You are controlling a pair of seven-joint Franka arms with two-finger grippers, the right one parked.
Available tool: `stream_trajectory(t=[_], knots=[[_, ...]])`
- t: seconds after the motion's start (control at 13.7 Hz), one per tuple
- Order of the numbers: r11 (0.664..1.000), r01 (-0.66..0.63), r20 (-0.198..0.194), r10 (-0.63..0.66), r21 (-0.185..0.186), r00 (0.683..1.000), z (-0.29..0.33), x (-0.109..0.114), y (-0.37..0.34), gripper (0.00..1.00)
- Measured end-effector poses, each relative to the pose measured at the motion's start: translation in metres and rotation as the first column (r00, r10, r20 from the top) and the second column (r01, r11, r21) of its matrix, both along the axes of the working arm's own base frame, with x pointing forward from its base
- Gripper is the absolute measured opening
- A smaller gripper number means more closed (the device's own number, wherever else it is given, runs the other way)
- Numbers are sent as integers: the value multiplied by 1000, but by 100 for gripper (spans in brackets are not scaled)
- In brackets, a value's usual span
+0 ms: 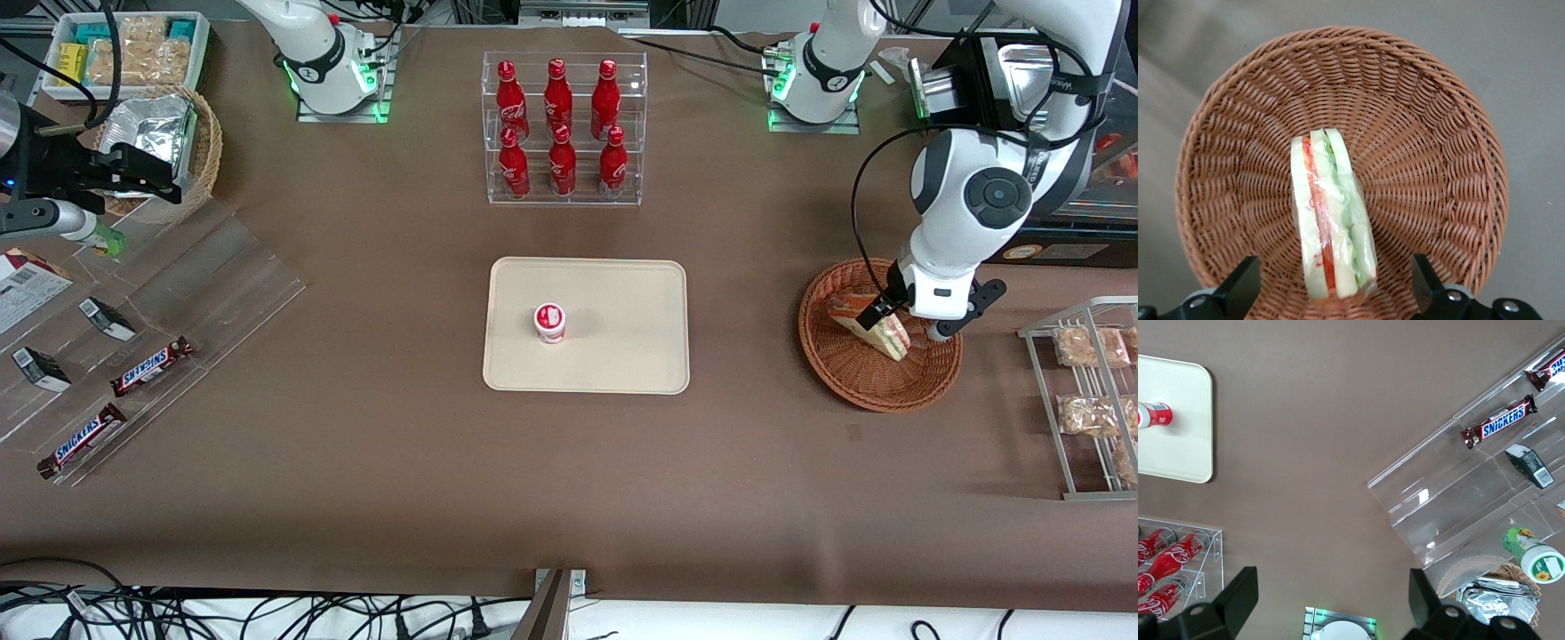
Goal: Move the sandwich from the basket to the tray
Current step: 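Lower the open left gripper and close it on the sandwich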
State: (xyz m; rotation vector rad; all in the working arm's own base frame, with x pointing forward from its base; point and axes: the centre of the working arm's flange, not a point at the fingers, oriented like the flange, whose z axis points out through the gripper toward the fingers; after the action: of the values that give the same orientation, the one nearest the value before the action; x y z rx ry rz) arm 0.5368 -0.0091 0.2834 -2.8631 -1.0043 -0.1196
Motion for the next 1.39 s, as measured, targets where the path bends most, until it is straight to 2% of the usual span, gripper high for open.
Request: stream_trajectory(t=[0.37, 0.59, 0.66, 0.88, 1.02, 1.39], knots=[[1000, -11, 5, 11, -15, 1000, -35, 0, 0, 100], [1000, -11, 2, 11, -8, 1000, -41, 0, 6, 100], [1000, -13, 2, 13, -8, 1000, -41, 0, 8, 93], [1000, -14, 1, 14, -8, 1000, -42, 0, 8, 59], [1000, 0, 1, 0, 1, 1000, -42, 0, 8, 40], [999, 27, -2, -27, 30, 1000, -36, 3, 11, 28]])
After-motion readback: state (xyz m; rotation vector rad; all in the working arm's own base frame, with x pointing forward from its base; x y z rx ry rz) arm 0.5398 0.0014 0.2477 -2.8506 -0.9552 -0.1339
